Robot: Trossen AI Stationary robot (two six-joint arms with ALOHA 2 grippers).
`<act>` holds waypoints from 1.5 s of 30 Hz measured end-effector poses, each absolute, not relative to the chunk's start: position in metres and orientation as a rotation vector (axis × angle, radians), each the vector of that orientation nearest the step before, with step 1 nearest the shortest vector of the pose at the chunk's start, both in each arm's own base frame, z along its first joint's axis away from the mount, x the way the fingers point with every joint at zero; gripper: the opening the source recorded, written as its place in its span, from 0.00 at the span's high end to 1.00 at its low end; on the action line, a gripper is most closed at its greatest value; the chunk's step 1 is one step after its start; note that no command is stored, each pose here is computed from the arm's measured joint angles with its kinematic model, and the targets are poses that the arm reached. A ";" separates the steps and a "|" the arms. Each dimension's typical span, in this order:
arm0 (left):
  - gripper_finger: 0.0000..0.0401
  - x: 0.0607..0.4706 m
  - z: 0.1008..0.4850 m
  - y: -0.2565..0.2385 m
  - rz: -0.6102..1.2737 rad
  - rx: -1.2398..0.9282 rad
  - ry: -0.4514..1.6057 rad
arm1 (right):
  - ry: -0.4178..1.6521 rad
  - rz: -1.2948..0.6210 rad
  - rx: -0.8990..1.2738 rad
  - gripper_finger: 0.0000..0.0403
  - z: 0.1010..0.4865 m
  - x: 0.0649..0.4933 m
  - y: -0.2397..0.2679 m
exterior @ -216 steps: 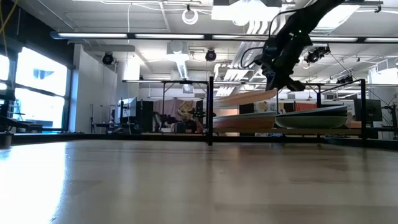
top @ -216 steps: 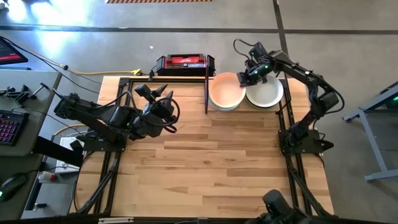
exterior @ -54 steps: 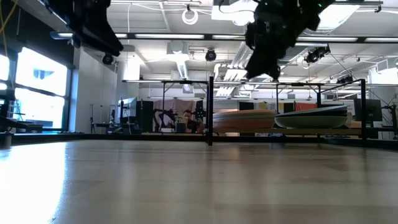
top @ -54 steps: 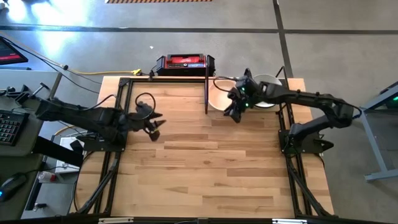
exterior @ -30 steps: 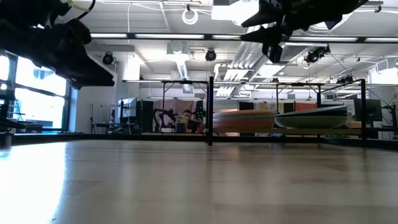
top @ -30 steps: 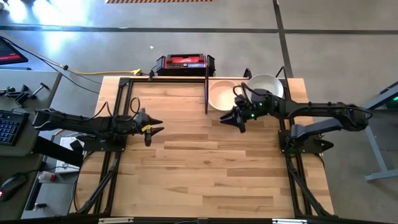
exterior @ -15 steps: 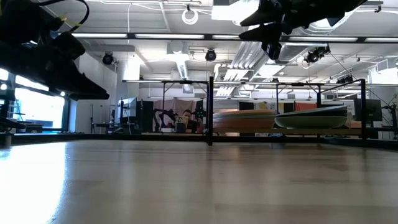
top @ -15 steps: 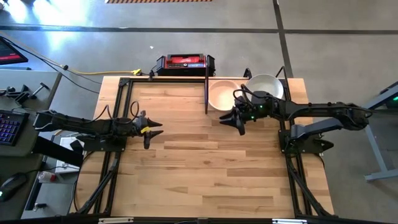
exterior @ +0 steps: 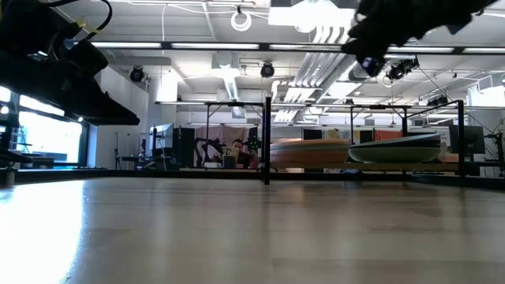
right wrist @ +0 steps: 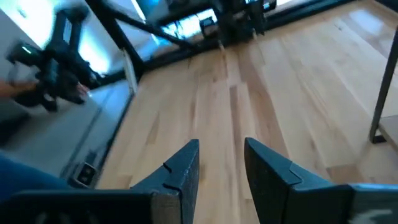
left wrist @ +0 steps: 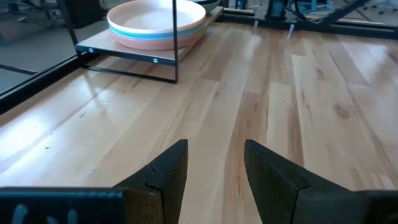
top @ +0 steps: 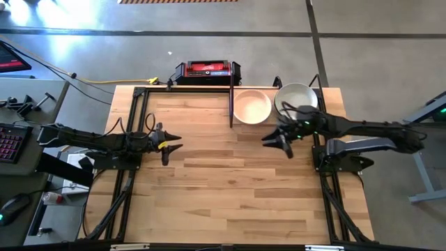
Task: Place and stack plates onto a shelf
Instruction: Return to Home Position
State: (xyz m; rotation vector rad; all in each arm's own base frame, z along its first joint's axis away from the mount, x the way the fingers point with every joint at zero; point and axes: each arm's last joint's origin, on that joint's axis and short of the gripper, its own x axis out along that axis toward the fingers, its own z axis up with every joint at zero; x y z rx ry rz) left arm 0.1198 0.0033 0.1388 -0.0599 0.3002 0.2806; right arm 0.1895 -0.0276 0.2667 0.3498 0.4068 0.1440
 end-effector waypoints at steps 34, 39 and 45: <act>0.63 0.120 0.138 0.003 0.288 -0.058 0.306 | 0.201 -0.116 0.345 0.73 0.148 0.116 -0.020; 0.63 0.120 0.138 0.003 0.288 -0.058 0.306 | 0.228 -0.119 0.346 0.73 0.145 0.115 -0.020; 0.63 0.119 0.139 0.003 0.288 -0.060 0.297 | 0.296 -0.140 0.382 0.73 0.139 0.113 -0.020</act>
